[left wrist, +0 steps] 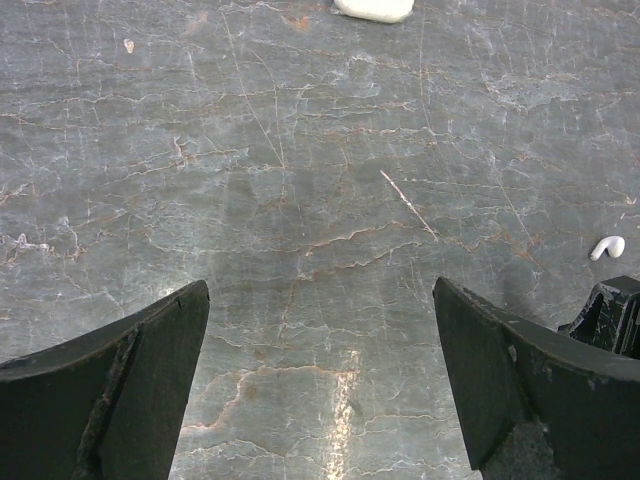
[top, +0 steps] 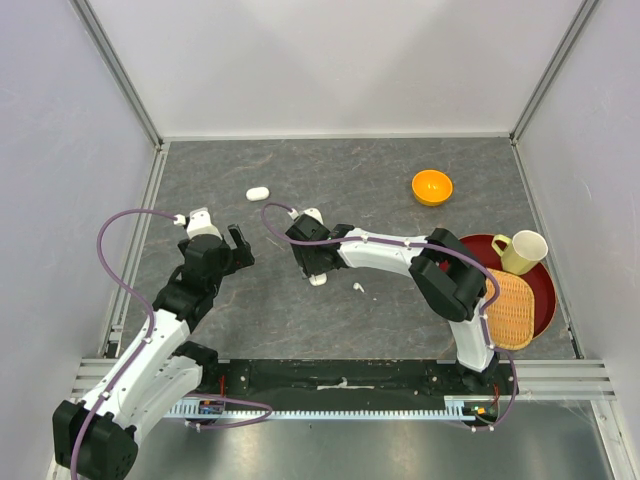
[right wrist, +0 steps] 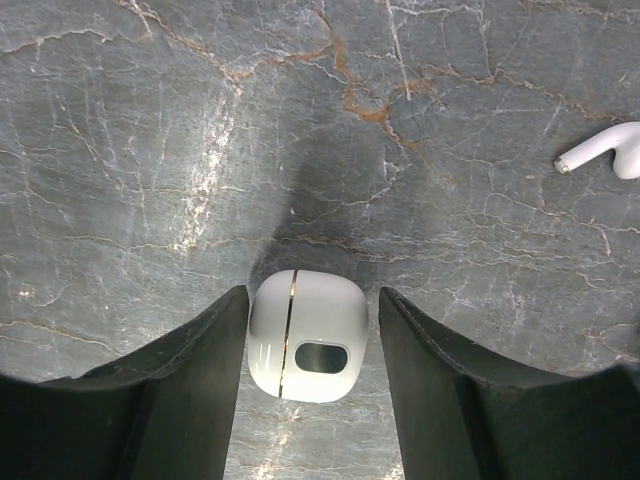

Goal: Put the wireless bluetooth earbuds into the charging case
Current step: Pick up the charging case at the center of the board.

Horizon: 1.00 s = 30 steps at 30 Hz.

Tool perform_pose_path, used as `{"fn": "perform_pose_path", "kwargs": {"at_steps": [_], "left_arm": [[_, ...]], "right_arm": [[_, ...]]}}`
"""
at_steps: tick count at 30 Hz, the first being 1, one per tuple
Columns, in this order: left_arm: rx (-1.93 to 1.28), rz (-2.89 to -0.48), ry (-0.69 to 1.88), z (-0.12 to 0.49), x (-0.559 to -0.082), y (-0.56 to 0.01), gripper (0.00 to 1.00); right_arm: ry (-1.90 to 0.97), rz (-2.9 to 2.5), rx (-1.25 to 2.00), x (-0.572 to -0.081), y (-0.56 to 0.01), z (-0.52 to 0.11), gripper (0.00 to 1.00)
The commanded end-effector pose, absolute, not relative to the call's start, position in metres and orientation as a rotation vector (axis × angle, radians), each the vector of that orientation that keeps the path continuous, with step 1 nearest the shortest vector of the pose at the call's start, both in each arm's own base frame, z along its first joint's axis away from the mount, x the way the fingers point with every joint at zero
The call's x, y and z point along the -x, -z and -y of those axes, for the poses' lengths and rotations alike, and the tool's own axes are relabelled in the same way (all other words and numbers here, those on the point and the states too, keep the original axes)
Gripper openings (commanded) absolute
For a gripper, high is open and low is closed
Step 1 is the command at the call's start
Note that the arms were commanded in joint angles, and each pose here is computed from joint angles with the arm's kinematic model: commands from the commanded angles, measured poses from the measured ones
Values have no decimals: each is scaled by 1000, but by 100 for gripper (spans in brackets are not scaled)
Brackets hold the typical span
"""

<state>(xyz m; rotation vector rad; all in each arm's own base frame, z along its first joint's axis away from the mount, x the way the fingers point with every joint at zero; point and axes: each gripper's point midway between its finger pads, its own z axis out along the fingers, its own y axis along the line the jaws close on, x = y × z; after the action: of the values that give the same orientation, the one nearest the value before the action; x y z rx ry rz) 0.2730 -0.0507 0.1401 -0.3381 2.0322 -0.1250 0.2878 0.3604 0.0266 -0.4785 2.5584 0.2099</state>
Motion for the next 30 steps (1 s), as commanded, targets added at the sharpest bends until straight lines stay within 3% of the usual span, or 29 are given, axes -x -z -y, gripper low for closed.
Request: {"fn": "perform_pose_path", "kwargs": {"at_steps": [1,7,15,19,24,30], "left_arm": [[370,-1987,166,53,-278,-149,100],[366,-1988,165,53,-279,-149,100],[368,-1988,166,53,-279,-149,100],[366,-1986,166,53,-279,-150,100],[369,-1989,167,53,-278,-148,100],[368,-1991,167,53,-278,-148,100]], "right_arm": [[-215,-2557,478,-288,-27,-365,62],[-208,-2565,484,-288,-23,-365,61],[-210,-2569,500,-288,-21,-367,52],[-211,-2570,506,-287,-21,-367,62],[-204,-2582,516,-285,-17,-365,65],[-198,-2582,516,-285,-18,-363,56]]}}
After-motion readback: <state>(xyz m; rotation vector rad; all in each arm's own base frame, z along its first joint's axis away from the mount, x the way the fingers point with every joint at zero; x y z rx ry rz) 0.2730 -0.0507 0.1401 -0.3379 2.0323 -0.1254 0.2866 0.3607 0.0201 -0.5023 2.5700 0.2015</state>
